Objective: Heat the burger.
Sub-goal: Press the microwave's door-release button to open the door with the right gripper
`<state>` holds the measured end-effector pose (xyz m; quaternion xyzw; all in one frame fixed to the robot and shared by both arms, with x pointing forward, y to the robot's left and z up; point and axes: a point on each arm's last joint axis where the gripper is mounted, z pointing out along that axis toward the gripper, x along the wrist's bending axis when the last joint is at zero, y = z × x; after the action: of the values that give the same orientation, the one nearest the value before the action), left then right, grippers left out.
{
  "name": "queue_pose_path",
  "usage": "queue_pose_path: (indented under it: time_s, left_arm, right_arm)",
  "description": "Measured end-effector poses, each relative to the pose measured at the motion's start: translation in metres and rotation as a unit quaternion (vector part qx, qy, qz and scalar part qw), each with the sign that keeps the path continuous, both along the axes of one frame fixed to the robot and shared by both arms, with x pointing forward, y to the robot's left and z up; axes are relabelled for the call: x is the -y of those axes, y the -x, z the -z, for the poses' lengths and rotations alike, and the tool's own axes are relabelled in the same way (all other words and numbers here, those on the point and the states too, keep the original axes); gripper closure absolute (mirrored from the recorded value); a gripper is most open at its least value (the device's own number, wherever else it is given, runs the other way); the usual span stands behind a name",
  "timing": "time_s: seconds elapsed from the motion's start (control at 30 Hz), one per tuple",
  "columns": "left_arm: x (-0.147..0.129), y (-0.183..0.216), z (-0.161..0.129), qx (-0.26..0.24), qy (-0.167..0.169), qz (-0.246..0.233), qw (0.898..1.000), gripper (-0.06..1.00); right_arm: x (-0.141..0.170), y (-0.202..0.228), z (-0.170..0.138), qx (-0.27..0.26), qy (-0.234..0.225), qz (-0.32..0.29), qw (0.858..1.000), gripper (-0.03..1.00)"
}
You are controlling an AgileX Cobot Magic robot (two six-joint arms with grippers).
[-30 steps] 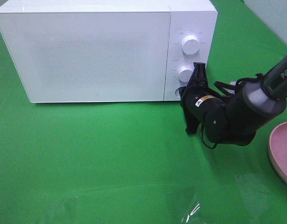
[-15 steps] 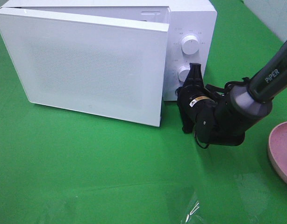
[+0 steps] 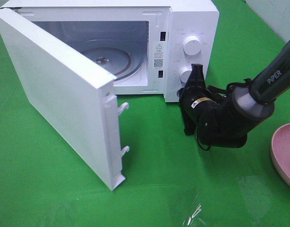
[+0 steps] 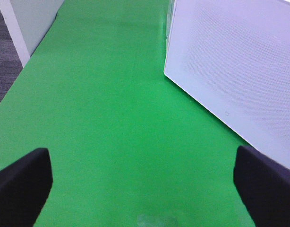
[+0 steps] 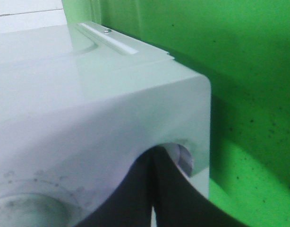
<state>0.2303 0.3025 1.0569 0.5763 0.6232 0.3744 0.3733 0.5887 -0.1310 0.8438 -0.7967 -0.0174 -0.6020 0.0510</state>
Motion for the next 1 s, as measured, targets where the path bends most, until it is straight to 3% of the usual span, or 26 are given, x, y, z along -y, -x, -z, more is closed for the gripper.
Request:
queue_pose_path:
  time_s: [0.63,1.0]
  left_arm:
    - [0.0,0.0,0.0,0.0,0.0,0.0,1.0,-0.01]
    - [0.0,0.0,0.0,0.0,0.0,0.0,1.0,-0.01]
  right_arm:
    - [0.002,0.005,-0.003,-0.007,-0.016,-0.01,1.0,0.96]
    - [0.006,0.018,-0.018,-0.021,-0.003,-0.053,0.998,0.96]
